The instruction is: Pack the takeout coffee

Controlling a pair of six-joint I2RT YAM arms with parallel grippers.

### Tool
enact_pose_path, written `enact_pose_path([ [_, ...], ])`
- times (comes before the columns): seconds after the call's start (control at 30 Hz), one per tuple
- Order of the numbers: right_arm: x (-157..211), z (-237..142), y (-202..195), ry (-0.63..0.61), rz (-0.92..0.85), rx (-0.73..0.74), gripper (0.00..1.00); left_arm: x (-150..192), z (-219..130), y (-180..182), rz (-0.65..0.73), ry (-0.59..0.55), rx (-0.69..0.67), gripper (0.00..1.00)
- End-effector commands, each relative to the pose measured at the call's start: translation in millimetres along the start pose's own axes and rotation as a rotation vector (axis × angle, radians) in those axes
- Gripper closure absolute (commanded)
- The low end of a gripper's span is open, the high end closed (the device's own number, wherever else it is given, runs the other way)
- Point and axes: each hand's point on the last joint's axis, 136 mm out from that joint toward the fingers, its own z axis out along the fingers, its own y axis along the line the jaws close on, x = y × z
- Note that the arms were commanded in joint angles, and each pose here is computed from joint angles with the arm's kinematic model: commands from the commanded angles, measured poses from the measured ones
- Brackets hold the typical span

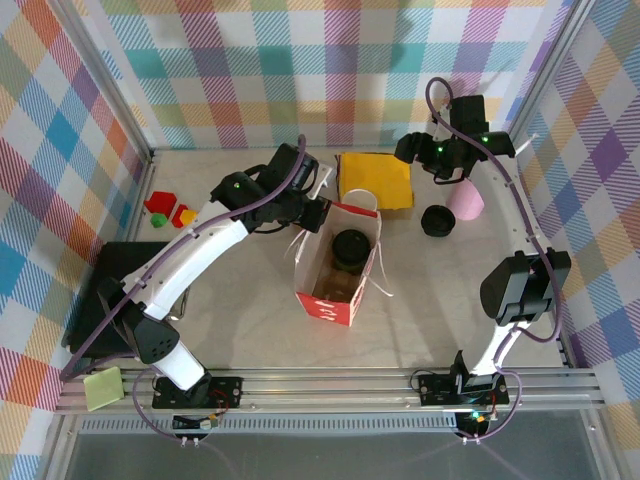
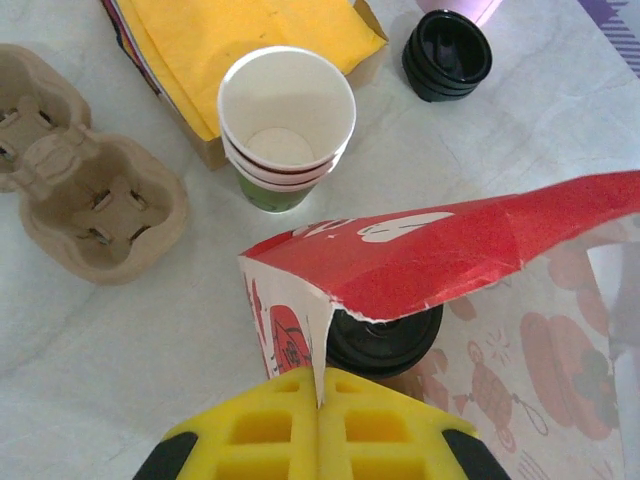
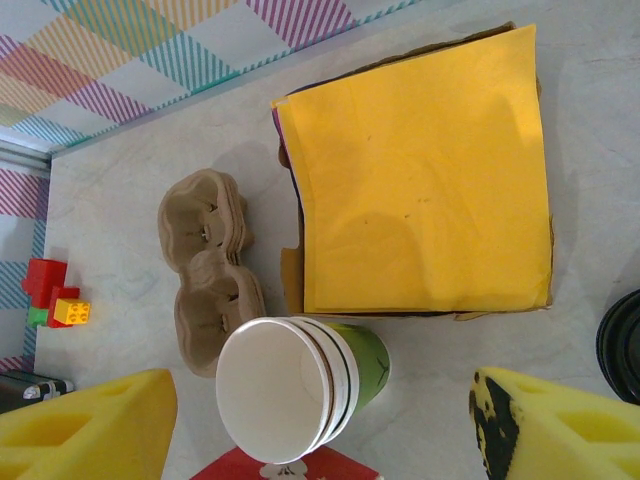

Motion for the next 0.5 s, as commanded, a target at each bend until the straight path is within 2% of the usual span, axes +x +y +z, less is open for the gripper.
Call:
enact_pose_path([
  [0.0, -5.8, -10.1, 11.3, -0.038, -0.026, -0.024, 0.23, -2.8, -2.3, 4.5, -0.04, -0.015, -0.029, 0.98],
  [0.27, -5.4, -11.4, 7.7, -0.041, -0.008, 0.031, 0.23, 10.2, 20.7, 10.5, -0.188, 0.106, 0.0, 0.96],
  [0.47, 1.7, -19.0, -2.9, -0.032, 0.026, 0.12, 0.23, 18.5, 21.3, 22.6, -0.287, 0.115, -0.028, 0.92],
])
